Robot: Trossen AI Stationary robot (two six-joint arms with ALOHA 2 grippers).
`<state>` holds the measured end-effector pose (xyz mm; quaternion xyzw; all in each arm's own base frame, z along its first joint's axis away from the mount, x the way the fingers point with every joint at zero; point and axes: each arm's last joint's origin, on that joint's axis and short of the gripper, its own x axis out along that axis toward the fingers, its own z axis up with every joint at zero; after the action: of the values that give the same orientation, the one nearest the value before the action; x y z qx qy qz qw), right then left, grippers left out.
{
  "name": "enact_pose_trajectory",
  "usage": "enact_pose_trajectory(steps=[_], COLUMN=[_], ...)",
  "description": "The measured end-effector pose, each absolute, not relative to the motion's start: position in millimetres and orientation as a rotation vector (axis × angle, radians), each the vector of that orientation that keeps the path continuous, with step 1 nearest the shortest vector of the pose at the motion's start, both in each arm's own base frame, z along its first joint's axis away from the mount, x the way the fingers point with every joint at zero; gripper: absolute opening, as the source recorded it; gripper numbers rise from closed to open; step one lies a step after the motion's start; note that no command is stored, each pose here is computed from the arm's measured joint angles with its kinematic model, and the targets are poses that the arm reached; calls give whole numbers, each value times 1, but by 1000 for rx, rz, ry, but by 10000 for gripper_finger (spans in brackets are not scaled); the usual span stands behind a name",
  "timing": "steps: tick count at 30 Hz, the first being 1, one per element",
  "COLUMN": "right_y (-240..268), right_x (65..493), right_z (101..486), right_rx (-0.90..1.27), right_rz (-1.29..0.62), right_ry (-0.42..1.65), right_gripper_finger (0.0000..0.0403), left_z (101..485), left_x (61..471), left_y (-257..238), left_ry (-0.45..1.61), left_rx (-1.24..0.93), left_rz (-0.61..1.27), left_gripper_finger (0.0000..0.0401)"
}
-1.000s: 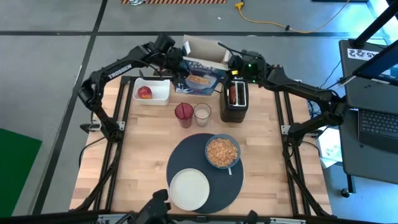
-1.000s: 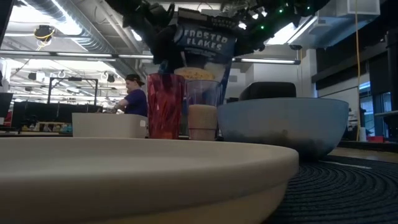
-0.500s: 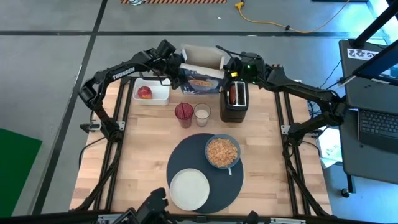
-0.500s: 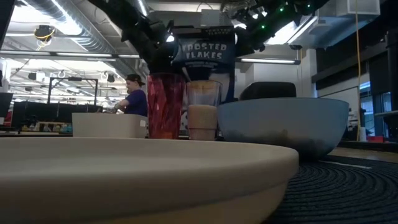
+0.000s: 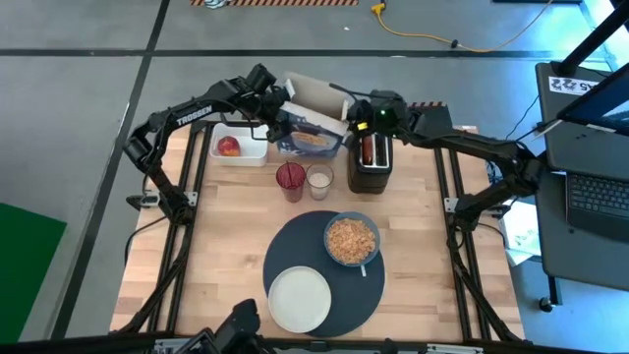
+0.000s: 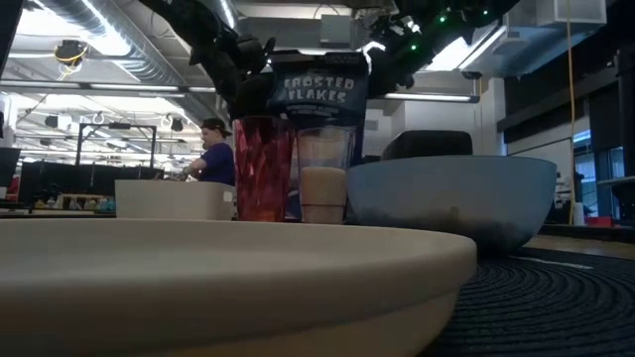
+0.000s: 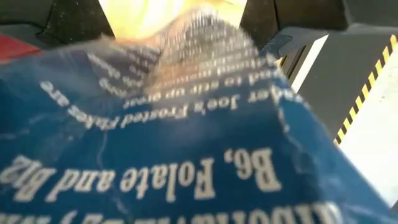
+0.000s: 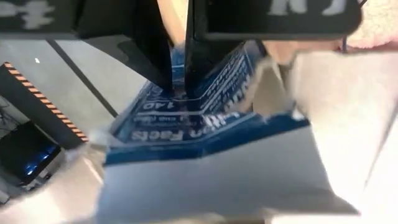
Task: Arrange a breakfast setting
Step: Pour the cereal from the cereal box into the blue bowl
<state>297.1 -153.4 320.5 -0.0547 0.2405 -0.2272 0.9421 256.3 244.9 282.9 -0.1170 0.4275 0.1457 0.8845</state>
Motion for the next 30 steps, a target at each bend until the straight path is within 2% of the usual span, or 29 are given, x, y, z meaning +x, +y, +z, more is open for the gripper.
enact_pose_trajectory(steps=[18, 30], right_y=[-156, -154], right_x=[302, 296], right_z=[313, 324], right_rx=[-116, -132], right_rz=[-494, -527], right_ry=[515, 481], right_gripper_finger=[50, 50], left_z=[283, 284], left_x=[254, 239], left_y=[246, 247], left_ry=[904, 963], left_rx=[-243, -300], left_rz=[320, 339], left_gripper_finger=[290, 360])
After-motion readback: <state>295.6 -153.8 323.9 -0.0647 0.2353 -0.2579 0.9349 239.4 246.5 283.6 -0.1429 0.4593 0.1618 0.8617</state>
